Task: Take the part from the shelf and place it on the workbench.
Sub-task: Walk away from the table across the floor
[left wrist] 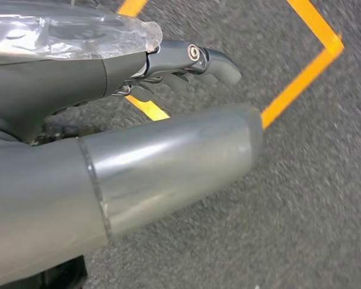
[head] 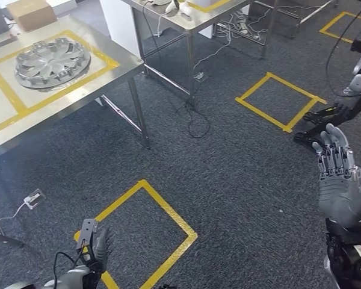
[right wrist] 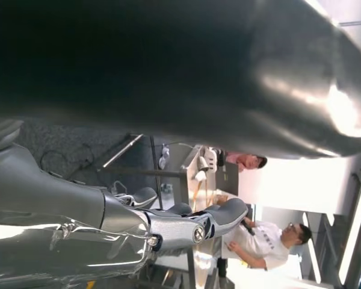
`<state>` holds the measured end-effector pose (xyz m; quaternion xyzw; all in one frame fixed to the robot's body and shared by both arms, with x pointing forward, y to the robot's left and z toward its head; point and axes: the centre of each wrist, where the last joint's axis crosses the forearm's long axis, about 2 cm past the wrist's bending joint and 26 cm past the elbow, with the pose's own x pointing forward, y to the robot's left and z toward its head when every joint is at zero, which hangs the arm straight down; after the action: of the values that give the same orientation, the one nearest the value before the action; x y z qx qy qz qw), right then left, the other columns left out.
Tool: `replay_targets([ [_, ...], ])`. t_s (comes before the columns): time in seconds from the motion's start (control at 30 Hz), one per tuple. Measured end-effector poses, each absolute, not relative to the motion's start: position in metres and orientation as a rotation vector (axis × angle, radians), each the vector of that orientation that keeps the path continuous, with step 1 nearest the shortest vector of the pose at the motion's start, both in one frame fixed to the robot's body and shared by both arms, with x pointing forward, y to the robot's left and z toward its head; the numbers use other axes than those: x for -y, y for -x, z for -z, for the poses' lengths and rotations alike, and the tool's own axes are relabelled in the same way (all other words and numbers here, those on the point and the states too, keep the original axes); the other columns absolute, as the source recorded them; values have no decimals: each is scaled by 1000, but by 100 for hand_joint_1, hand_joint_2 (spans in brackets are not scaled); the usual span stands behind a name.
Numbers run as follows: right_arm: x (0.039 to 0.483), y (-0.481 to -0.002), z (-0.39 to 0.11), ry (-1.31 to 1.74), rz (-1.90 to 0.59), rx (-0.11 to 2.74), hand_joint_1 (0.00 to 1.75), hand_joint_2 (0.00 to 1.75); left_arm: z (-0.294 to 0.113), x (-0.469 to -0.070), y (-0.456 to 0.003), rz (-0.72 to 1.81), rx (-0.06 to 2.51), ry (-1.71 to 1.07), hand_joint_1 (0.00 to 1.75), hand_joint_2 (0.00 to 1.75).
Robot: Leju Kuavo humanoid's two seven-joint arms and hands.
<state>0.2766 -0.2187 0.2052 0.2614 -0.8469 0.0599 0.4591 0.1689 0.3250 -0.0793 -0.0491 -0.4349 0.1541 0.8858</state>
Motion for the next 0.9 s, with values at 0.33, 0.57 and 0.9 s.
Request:
replay_targets([
  [0.33,216,-274,-195,-723,-176,2080,0,0,79,-330,-169,-336,921,97,0,0],
  [0.57,217,-275,-191,-736,-176,2059,0,0,81,-326,-165,-340,911,93,0,0],
  [0.9,220,-274,-188,-732,-165,2048,0,0,80,-323,-167,-335,910,97,0,0],
])
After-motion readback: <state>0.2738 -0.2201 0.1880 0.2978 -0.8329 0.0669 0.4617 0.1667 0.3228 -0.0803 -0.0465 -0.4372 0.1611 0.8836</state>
